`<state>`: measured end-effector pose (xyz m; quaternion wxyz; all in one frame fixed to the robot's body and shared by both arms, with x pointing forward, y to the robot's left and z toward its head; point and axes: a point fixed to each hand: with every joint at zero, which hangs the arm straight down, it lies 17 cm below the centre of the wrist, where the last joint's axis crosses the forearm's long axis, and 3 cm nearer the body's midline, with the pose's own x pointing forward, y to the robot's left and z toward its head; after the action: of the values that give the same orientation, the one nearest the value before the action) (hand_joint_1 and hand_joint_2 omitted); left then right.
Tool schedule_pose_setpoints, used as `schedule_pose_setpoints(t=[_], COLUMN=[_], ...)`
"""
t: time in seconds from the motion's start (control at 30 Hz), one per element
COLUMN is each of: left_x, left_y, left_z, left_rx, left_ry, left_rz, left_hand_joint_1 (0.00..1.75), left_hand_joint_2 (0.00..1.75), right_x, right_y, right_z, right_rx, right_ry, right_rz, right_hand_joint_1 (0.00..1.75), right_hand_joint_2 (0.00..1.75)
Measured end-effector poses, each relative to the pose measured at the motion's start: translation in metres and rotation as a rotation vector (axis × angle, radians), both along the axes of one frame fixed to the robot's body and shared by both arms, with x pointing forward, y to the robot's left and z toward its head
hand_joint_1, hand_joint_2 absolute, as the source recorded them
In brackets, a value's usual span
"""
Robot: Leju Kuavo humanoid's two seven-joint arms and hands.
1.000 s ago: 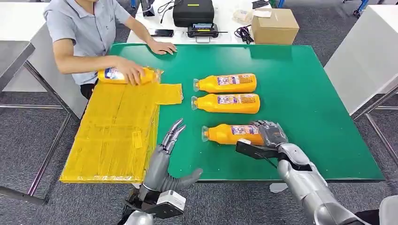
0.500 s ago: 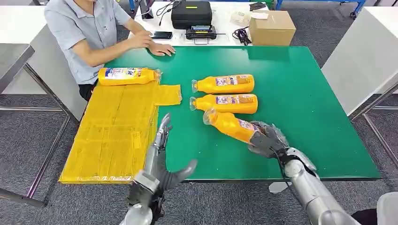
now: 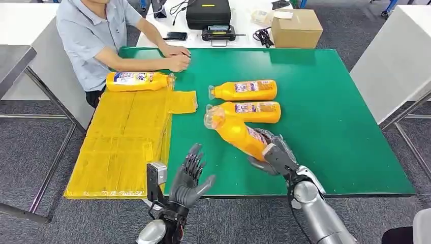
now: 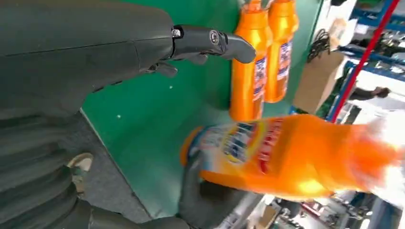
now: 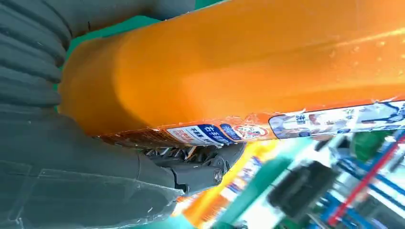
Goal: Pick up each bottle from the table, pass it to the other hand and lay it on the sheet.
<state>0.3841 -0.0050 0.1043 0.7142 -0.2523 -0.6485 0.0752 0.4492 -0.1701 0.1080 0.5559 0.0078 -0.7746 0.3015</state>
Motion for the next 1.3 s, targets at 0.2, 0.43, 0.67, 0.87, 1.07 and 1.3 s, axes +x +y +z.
schedule_pose_setpoints(t=[0.2, 0.43, 0.67, 0.87, 1.07, 1.3], left_x=[0.005, 0.024, 0.039, 0.041, 0.04, 0.045], left_y=[-0.007, 0.006, 0.008, -0.003, -0.007, 0.002], left_z=[0.007, 0.034, 0.043, 0.034, 0.029, 0.033], left_rx=[0.05, 0.173, 0.2, 0.141, 0.114, 0.079], left_ry=[-0.065, -0.225, -0.248, -0.179, -0.151, -0.15], left_rz=[-0.019, 0.101, 0.156, 0.098, 0.081, 0.122], left_hand_joint_1=[0.0, 0.0, 0.0, 0.0, 0.8, 1.75], left_hand_joint_2=[1.75, 1.75, 1.75, 1.75, 1.75, 1.75], right_x=[-0.006, -0.013, -0.019, -0.02, -0.018, -0.014], right_y=[0.02, 0.042, 0.066, 0.078, 0.084, 0.088], right_z=[0.007, 0.004, 0.005, 0.01, 0.015, 0.019], right_rx=[-0.028, -0.056, -0.047, -0.048, -0.056, -0.083], right_ry=[-0.035, -0.045, -0.046, -0.066, -0.079, -0.097], right_rz=[0.041, 0.08, 0.12, 0.125, 0.13, 0.126], right_hand_joint_1=[1.75, 1.75, 1.73, 1.75, 1.69, 1.73], right_hand_joint_2=[1.75, 1.75, 1.75, 1.75, 1.75, 1.75])
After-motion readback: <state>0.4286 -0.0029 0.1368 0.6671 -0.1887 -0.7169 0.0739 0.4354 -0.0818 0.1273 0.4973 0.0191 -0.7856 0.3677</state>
